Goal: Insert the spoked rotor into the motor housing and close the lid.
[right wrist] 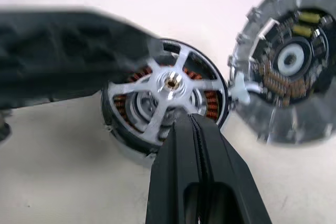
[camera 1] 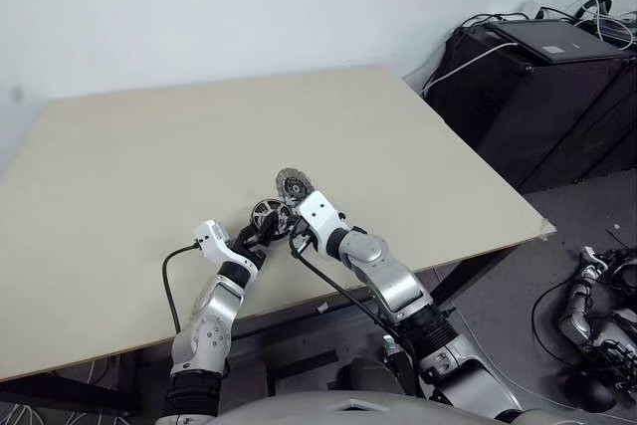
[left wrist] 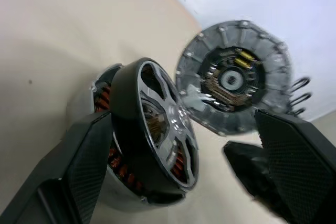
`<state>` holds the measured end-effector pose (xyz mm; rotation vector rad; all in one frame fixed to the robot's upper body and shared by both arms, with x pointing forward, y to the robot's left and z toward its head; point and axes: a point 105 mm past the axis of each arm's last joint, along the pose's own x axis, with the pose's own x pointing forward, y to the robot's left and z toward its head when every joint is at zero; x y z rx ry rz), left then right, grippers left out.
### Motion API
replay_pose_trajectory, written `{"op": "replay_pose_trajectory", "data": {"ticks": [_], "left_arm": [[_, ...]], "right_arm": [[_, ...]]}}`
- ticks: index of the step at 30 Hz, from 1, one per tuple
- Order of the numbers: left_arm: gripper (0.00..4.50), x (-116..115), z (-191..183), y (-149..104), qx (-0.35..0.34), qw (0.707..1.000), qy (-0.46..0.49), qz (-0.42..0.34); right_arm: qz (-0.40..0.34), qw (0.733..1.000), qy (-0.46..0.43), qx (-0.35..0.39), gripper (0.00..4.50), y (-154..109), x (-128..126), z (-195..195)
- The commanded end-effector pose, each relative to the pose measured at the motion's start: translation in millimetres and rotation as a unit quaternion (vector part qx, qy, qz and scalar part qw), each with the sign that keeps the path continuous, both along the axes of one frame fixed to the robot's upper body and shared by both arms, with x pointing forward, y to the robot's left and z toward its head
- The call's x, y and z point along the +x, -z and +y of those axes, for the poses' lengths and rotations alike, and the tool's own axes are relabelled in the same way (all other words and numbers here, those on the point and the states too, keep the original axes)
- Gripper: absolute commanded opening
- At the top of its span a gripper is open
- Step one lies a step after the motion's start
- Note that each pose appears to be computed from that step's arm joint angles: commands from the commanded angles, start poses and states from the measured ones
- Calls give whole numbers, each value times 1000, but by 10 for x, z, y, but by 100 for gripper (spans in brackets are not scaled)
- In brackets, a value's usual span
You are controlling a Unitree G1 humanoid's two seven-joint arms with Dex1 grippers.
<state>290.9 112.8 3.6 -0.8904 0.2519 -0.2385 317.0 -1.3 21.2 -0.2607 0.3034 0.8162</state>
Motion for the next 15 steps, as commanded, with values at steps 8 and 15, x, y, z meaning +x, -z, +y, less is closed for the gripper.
{"op": "replay_pose_trajectory", "data": {"ticks": [8,15], "left_arm": [[449,-1,-334,-71,-87,995,40,29],[449,20,-323,-120,-86,995,40,25]], "right_arm": [[-23,1000,-6,-2,0,-73,161,114],[-5,1000,1,-28,0,75,206,64]]}}
